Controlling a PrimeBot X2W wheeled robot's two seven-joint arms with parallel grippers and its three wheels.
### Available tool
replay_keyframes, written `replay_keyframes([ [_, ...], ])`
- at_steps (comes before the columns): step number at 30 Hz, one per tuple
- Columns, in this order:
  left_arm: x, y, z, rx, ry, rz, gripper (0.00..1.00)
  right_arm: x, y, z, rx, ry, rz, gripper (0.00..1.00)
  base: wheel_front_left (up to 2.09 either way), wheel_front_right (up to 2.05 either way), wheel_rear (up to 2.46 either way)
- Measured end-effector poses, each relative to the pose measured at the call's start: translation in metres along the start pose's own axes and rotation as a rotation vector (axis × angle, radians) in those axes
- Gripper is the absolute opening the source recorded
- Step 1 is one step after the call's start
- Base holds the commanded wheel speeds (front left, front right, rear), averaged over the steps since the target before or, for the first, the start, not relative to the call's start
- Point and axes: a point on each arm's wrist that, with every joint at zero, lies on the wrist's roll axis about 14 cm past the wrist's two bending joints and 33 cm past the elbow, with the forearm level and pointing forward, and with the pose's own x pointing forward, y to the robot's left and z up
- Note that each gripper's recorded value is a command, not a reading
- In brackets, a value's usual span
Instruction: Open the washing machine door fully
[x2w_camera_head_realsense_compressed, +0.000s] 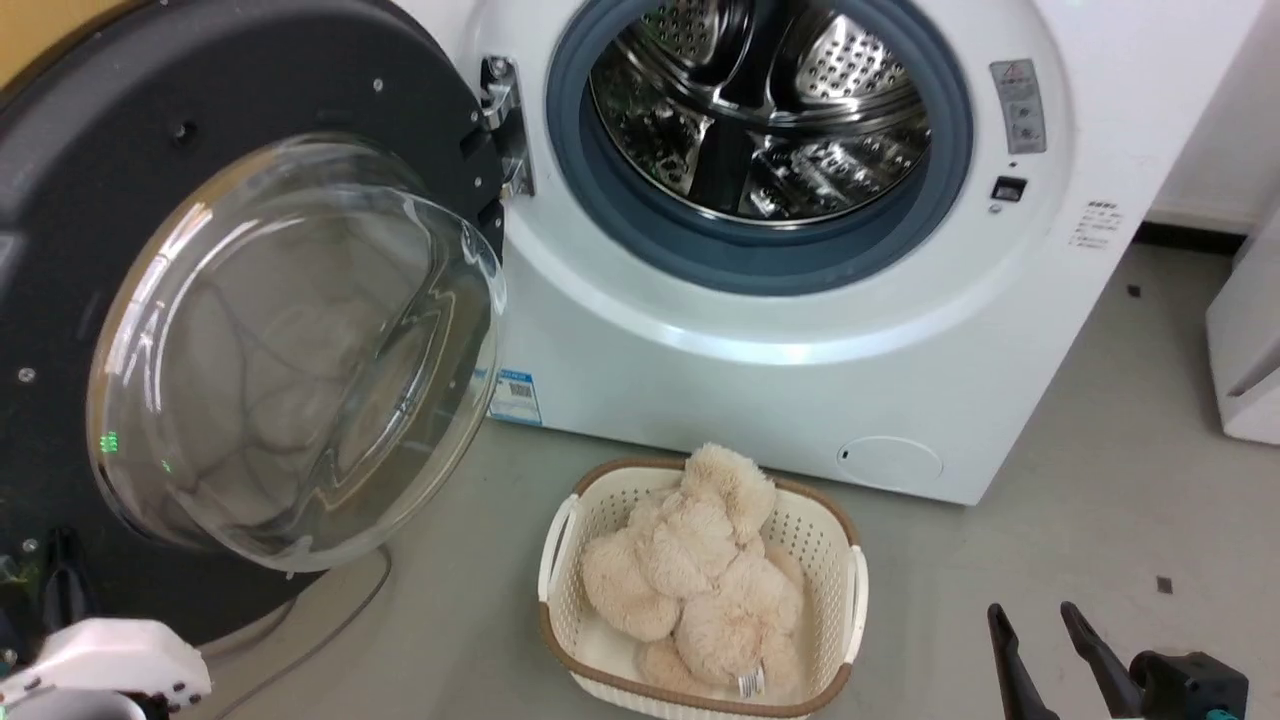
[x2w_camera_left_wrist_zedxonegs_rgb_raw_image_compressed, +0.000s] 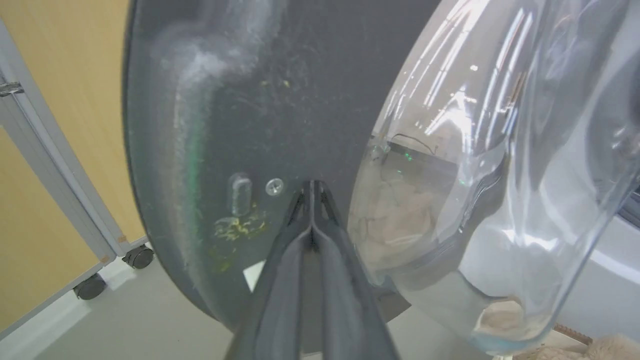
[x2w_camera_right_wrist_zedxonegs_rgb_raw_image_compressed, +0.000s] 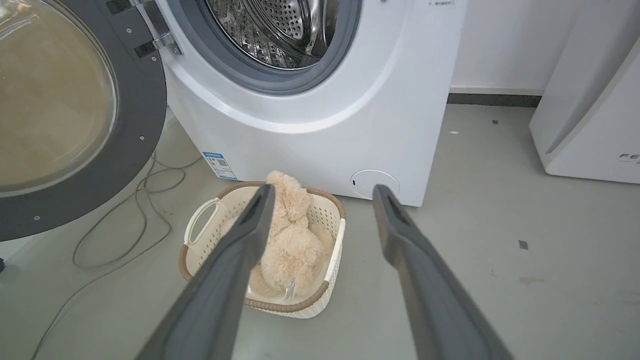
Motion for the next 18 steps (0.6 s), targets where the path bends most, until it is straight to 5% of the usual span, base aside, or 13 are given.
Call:
replay_keyframes([
  [8, -0.047, -0.016, -0.009, -0.050, 0.000, -0.046, 0.00, -0.008, 0.002, 0.012, -0.012, -0.039, -0.001, 1.00, 0.00, 0.00, 0.00],
  [9, -0.053, -0.020, -0.010, -0.052, 0.003, -0.061, 0.32, -0.009, 0.001, 0.014, -0.015, -0.045, -0.003, 1.00, 0.00, 0.00, 0.00],
  [10, -0.058, -0.023, -0.012, -0.051, 0.008, -0.073, 0.47, -0.010, 0.001, 0.015, -0.018, -0.049, -0.005, 1.00, 0.00, 0.00, 0.00],
  [12, -0.067, -0.030, -0.014, -0.058, 0.013, -0.096, 0.98, -0.012, 0.001, 0.017, -0.025, -0.057, -0.008, 1.00, 0.00, 0.00, 0.00],
  [18, -0.086, -0.065, -0.011, -0.059, 0.011, -0.219, 1.00, -0.018, -0.002, 0.025, -0.048, -0.077, -0.020, 1.00, 0.00, 0.00, 0.00],
])
